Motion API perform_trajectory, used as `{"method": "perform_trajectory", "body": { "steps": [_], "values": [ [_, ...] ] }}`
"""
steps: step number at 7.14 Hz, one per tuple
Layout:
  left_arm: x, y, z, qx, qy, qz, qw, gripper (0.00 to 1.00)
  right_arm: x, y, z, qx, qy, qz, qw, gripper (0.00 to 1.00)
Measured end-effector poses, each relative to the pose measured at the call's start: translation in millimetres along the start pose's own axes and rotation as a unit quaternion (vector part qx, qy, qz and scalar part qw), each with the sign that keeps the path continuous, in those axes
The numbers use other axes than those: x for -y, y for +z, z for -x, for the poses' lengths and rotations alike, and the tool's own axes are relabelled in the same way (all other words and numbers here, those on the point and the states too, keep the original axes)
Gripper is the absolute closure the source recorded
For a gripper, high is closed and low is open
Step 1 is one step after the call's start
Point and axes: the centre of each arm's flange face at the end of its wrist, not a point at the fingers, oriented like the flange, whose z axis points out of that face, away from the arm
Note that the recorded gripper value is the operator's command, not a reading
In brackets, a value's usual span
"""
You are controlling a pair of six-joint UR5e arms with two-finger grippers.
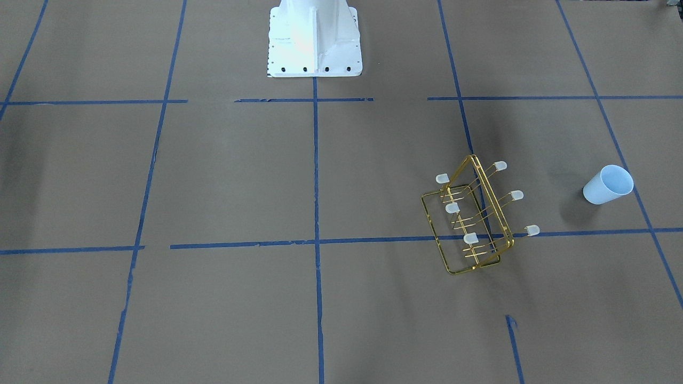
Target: Hang cup on cup holder
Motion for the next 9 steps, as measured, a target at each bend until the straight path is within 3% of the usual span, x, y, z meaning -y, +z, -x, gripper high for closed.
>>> {"method": "perform_trajectory", "body": {
  "steps": [5, 8, 9],
  "values": [
    [11, -6, -10, 0.004, 0.013, -0.010, 0.9999, 0.00, 0, 0, 0, 0.000, 0.000, 0.000, 1.0000, 0.00],
    [36, -24, -23, 0.053, 0.043, -0.060, 0.9958, 0.00, 0, 0, 0, 0.000, 0.000, 0.000, 1.0000, 0.00],
    [37, -29, -28, 0.056, 0.042, -0.071, 0.9950, 0.00, 0, 0, 0, 0.000, 0.000, 0.000, 1.0000, 0.00]
  ]
}}
